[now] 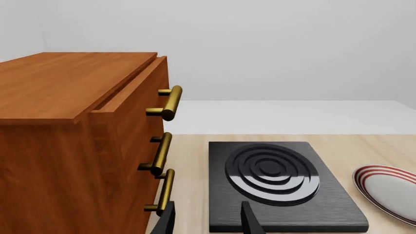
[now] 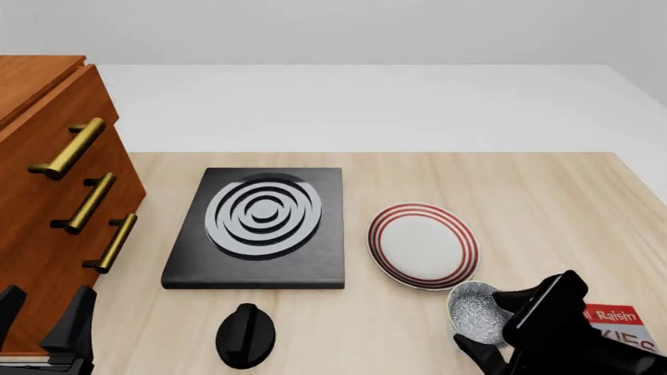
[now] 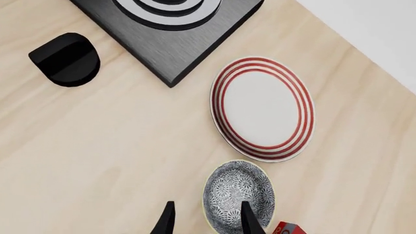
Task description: Pick the akita bowl on the ramekin and place it on the plate.
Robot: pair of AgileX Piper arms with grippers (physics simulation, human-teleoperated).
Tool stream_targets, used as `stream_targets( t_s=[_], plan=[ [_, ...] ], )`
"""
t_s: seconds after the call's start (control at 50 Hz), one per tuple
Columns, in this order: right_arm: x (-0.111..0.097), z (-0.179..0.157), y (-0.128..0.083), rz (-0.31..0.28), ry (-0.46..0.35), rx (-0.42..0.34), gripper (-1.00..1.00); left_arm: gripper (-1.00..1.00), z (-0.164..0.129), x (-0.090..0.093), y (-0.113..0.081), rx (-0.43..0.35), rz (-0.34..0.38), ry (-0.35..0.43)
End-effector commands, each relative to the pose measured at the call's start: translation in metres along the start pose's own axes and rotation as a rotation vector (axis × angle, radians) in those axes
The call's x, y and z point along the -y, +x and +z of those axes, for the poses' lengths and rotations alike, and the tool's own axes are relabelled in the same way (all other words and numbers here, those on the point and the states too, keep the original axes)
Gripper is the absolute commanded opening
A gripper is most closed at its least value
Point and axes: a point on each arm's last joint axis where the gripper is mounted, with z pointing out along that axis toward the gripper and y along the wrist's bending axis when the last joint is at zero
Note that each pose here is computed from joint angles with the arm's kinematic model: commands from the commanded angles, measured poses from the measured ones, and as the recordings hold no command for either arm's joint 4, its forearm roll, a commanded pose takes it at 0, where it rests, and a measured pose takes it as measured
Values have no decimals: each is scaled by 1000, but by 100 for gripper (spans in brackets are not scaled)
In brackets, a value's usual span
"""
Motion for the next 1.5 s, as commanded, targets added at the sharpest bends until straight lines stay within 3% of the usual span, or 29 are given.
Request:
stream_targets(
  t_s=[0.02, 0.48, 1.5],
  plan=[
    [-3, 18, 10, -15, -21, -69, 100, 100, 0, 0, 0, 0, 0, 0],
    [-1, 46, 33, 8, 0, -136, 100, 100, 0, 0, 0, 0, 0, 0],
    [-1, 76, 51, 21, 0, -197, 100, 100, 0, 0, 0, 0, 0, 0]
  ],
)
